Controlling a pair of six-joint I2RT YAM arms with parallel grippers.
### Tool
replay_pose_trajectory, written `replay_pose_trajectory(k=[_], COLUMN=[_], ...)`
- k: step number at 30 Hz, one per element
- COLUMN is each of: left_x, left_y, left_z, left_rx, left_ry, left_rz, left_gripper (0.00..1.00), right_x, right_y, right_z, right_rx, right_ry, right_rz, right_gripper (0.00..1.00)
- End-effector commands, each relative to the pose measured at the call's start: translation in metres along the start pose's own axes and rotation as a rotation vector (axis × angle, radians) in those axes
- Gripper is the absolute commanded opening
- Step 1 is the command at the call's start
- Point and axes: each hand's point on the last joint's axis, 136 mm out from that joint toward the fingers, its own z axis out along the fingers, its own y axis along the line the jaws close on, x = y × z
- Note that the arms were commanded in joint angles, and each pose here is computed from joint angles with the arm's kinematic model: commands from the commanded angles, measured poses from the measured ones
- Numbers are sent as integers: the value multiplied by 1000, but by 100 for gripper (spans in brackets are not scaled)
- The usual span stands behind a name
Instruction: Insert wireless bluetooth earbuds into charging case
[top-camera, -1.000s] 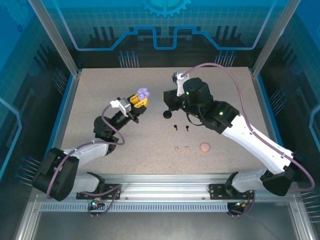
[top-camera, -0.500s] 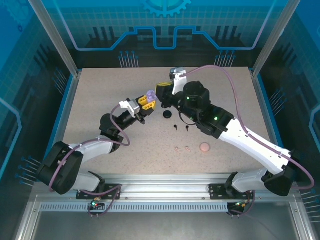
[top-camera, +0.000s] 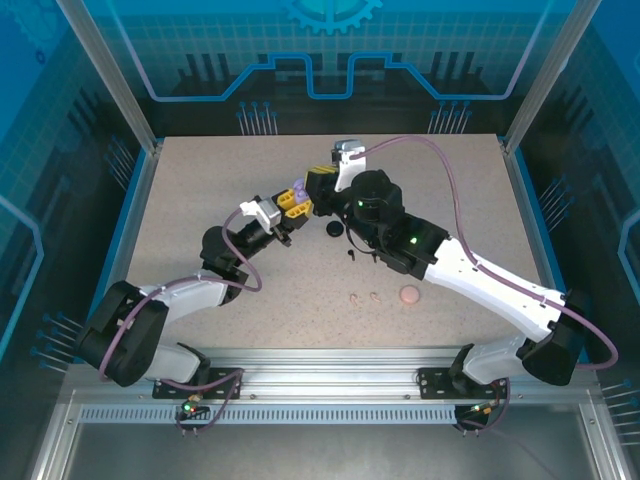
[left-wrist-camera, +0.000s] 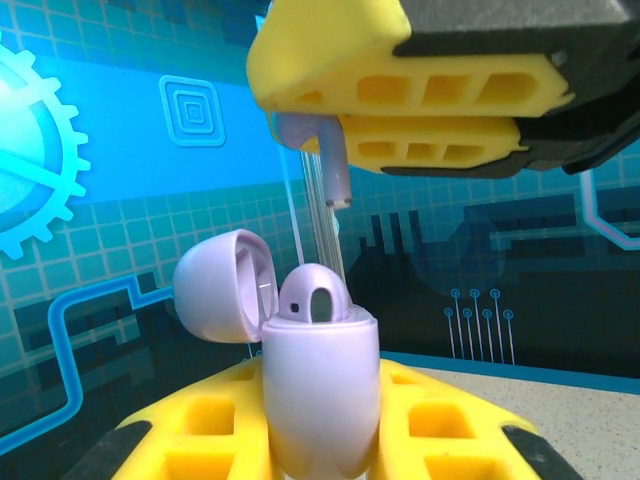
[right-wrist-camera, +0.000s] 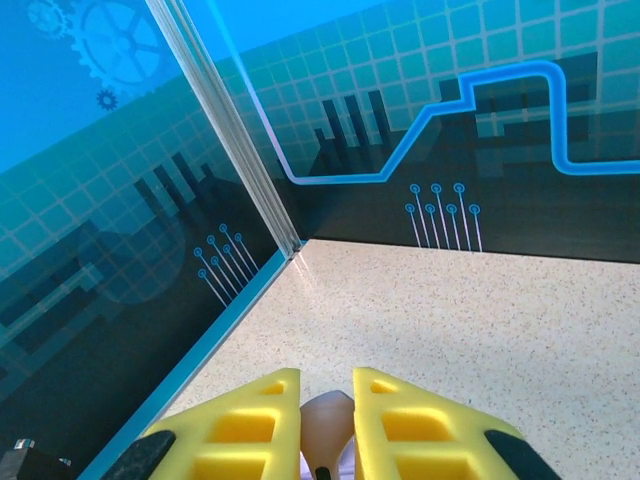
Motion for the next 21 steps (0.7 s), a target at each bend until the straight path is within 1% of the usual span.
replay_pose_trajectory(k=[1,10,21], left_x=[-19,-18,-23], left_y=[3,3,3], left_z=[7,6,6], left_rx=[-11,-12,-11], left_ry=[-61,-61,-70], left_rz=[53,54,55], left_gripper=[0,0,0], right_x=[1,16,19], right_y=[2,-2,-3], right_z=[0,1,6], right_rx=[4,12,17], right_ry=[-22,1,13], right_rz=[31,55,52], right_gripper=[15,15,14])
